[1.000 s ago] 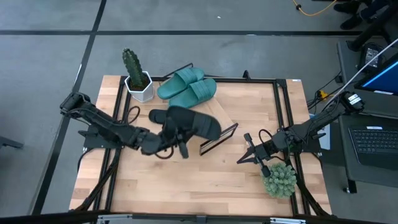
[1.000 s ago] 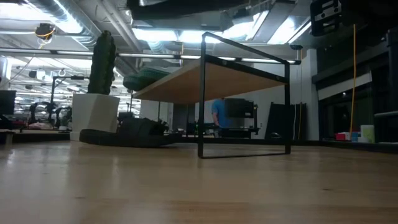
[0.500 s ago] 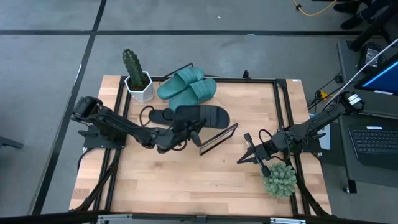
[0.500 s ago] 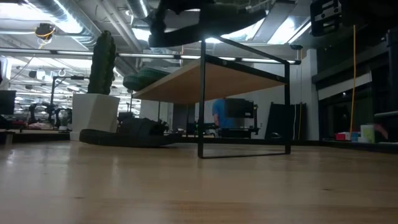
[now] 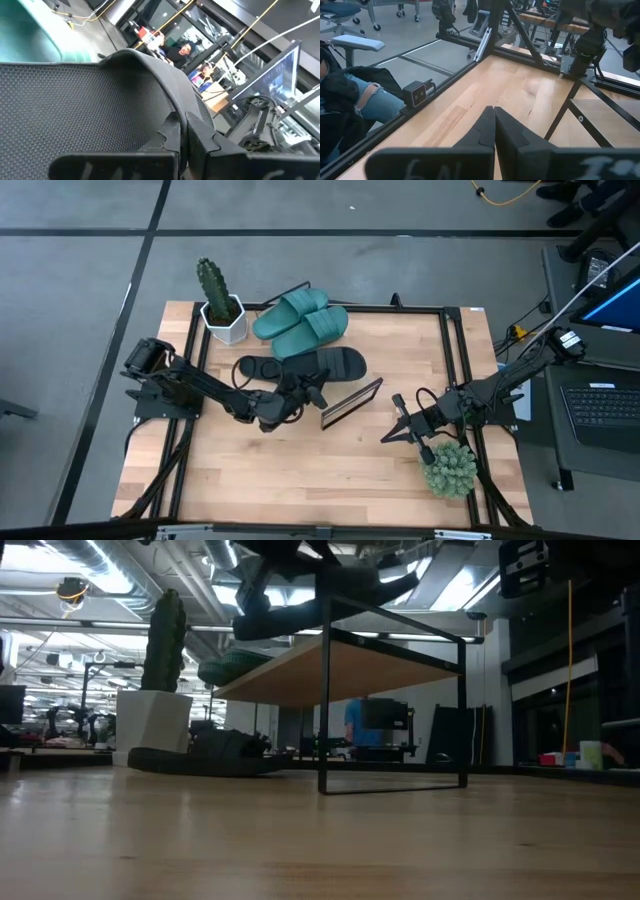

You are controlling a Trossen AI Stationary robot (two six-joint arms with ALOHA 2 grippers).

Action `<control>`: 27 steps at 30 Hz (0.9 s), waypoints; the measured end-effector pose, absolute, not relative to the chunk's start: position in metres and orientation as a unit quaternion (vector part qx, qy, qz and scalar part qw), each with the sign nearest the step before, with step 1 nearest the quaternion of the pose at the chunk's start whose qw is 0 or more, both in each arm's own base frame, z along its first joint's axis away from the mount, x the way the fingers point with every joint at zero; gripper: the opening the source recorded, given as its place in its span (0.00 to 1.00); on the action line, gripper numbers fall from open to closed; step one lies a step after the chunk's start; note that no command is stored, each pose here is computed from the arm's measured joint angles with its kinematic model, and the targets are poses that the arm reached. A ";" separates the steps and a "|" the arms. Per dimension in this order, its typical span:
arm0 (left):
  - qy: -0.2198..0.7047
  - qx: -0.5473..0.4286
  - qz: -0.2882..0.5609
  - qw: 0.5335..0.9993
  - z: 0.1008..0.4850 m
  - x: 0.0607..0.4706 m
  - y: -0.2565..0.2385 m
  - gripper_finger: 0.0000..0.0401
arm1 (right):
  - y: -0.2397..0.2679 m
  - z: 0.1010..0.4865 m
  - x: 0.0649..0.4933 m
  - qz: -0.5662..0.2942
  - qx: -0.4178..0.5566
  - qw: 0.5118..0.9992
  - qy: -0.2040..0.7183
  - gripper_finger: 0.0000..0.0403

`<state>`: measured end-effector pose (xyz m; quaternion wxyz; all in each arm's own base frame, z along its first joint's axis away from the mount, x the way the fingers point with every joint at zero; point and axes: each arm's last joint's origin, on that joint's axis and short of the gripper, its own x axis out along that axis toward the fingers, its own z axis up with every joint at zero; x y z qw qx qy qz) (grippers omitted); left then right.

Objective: Pick and place slides into the shelf
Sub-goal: Put the bottom black slipper onto the shelf

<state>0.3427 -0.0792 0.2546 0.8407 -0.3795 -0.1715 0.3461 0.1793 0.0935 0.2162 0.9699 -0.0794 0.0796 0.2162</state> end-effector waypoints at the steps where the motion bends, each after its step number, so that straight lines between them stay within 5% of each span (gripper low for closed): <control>1: -0.172 -0.379 0.348 0.840 0.254 0.343 -0.079 0.00 | 0.093 0.216 0.179 0.216 -0.081 0.970 0.079 0.01; 27: -0.150 -0.405 0.344 0.834 0.245 0.346 -0.071 0.02 | 0.091 0.221 0.181 0.178 -0.128 0.974 0.047 0.01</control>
